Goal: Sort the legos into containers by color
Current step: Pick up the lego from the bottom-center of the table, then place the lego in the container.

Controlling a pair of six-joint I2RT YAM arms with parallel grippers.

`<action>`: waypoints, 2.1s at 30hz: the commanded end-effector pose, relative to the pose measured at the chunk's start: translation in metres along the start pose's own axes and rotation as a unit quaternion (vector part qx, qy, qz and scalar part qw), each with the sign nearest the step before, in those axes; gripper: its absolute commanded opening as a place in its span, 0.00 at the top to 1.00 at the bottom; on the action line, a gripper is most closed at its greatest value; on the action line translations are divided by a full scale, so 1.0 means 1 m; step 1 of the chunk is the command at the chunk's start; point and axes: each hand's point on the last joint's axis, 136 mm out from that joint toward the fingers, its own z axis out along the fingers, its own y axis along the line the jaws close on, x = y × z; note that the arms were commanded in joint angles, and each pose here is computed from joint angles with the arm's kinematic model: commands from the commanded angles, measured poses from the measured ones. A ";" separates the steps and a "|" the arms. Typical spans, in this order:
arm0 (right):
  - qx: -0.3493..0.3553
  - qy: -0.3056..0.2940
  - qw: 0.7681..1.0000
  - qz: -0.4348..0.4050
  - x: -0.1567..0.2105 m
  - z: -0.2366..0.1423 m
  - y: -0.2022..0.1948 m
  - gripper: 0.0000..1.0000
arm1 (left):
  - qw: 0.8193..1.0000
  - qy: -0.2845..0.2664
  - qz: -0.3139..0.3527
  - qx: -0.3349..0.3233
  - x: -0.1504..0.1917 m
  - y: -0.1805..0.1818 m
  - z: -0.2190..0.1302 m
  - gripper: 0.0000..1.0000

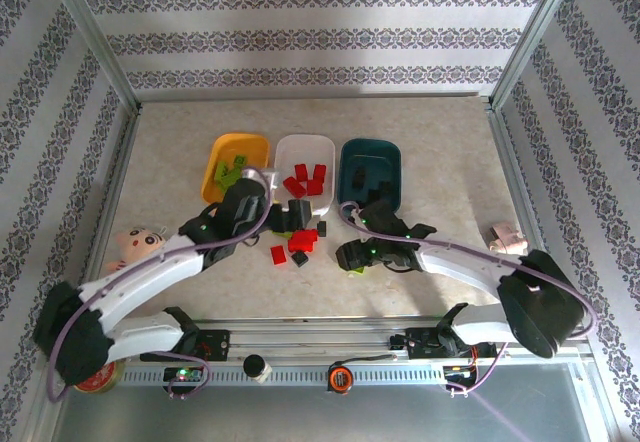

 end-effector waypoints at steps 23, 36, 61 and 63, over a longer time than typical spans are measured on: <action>0.123 0.105 0.983 -0.089 0.040 0.027 0.007 0.51 | 0.997 -0.056 -0.024 -0.043 0.034 0.050 -0.053 0.00; 0.016 -0.031 0.994 -0.103 -0.029 -0.029 0.060 0.75 | 0.995 -0.058 -0.024 -0.083 0.043 0.069 -0.062 0.00; -0.133 -0.132 0.981 -0.041 -0.299 0.086 0.181 0.67 | 0.990 -0.065 -0.078 -0.100 0.075 0.098 -0.086 0.00; -0.135 -0.135 0.981 -0.036 -0.306 0.091 0.181 0.54 | 0.990 -0.064 -0.078 -0.101 0.075 0.098 -0.087 0.00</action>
